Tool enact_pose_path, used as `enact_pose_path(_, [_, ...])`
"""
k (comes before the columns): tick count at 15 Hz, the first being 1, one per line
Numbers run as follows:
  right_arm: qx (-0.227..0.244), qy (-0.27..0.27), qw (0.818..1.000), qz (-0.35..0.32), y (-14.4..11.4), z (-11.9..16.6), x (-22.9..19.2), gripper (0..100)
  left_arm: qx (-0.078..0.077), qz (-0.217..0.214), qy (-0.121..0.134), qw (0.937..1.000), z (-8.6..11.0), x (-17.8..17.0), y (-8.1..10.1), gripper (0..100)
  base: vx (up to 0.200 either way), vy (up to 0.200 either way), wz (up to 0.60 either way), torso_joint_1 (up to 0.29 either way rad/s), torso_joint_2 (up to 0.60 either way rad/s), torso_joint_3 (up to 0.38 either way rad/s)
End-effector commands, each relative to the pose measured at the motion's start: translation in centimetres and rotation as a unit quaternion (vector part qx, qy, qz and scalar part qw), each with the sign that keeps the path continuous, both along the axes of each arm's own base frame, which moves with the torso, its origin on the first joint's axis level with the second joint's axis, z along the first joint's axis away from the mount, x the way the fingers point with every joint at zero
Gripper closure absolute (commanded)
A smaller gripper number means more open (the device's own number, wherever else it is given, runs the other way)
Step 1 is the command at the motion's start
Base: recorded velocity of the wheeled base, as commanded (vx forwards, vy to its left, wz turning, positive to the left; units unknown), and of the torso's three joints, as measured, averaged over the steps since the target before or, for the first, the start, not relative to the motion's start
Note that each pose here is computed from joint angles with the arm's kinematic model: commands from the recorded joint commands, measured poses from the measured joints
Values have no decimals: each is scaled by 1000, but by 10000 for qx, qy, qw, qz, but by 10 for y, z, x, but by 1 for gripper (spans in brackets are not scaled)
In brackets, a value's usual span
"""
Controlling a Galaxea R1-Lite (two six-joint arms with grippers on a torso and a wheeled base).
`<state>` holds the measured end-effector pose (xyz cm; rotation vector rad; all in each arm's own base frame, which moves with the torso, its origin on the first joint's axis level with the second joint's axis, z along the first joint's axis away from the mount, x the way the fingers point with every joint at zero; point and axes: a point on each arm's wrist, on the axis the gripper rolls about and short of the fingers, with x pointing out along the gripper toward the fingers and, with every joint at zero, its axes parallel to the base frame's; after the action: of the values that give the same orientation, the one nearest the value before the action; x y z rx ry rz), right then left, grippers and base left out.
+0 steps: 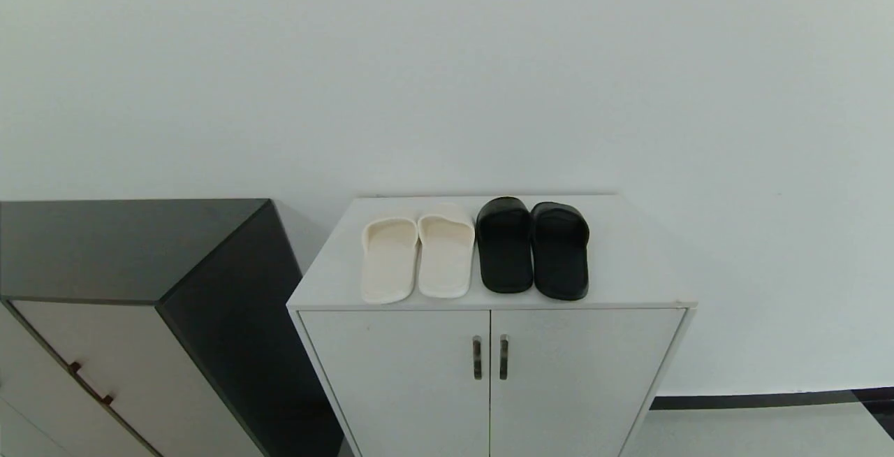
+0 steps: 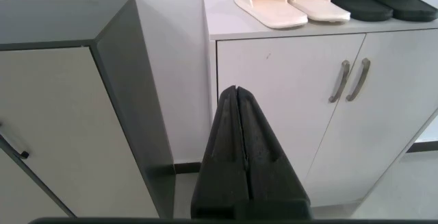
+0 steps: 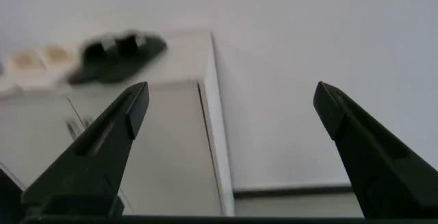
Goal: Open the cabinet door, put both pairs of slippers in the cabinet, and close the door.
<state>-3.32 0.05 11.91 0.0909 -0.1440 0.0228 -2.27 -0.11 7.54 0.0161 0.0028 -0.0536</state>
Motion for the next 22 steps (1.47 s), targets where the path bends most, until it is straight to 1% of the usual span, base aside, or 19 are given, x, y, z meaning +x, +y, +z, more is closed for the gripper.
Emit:
enact_pose_path(1, [268, 412, 9967, 641, 3, 76, 11, 0, 4, 0, -1, 10000, 0, 0, 0, 100, 0, 0, 0, 0, 0, 0])
enact_pose_path(2, [127, 1061, 9869, 1211, 5, 74, 33, 0, -4, 0, 0, 10000, 0, 0, 0, 100, 0, 0, 0, 0, 0, 0])
enact_pose_path(3, [188, 1542, 9757, 1545, 7, 77, 57, 0, -4, 0, 0, 10000, 0, 0, 0, 100, 0, 0, 0, 0, 0, 0])
enact_pose_path(4, [213, 1779, 9683, 1741, 9, 82, 86, 0, -4, 0, 0, 10000, 0, 0, 0, 100, 0, 0, 0, 0, 0, 0])
enact_pose_path(5, [164, 1733, 9628, 2067, 15, 87, 109, 0, -4, 0, 0, 10000, 0, 0, 0, 100, 0, 0, 0, 0, 0, 0])
enact_pose_path(6, [279, 1719, 9610, 2149, 21, 89, 121, 0, -4, 0, 0, 10000, 0, 0, 0, 100, 0, 0, 0, 0, 0, 0])
enact_pose_path(8, [424, 1703, 9584, 2249, 37, 93, 134, 0, 4, 0, -1, 10000, 0, 0, 0, 100, 0, 0, 0, 0, 0, 0])
enact_pose_path(11, [273, 1994, 9496, 2403, 66, 90, 152, 0, 4, 0, -1, 10000, 0, 0, 0, 100, 0, 0, 0, 0, 0, 0])
enact_pose_path(13, [166, 2176, 9517, 2161, 89, 91, 177, 0, 4, 0, -1, 10000, 0, 0, 0, 100, 0, 0, 0, 0, 0, 0])
enact_pose_path(16, [303, 2279, 9537, 1939, 128, 96, 211, 0, 4, 0, -1, 10000, 0, 0, 0, 100, 0, 0, 0, 0, 0, 0])
enact_pose_path(17, [299, 2274, 9553, 1866, 145, 97, 226, 0, -4, 0, 0, 10000, 0, 0, 0, 100, 0, 0, 0, 0, 0, 0])
enact_pose_path(18, [277, 2266, 9563, 1828, 155, 96, 235, 0, 4, 0, -1, 10000, 0, 0, 0, 100, 0, 0, 0, 0, 0, 0])
enact_pose_path(21, [110, 2337, 9612, 1458, 191, 83, 266, 0, -4, 0, 0, 10000, 0, 0, 0, 100, 0, 0, 0, 0, 0, 0])
enact_pose_path(22, [95, 2330, 9629, 1359, 196, 80, 271, 0, -4, 0, 0, 10000, 0, 0, 0, 100, 0, 0, 0, 0, 0, 0])
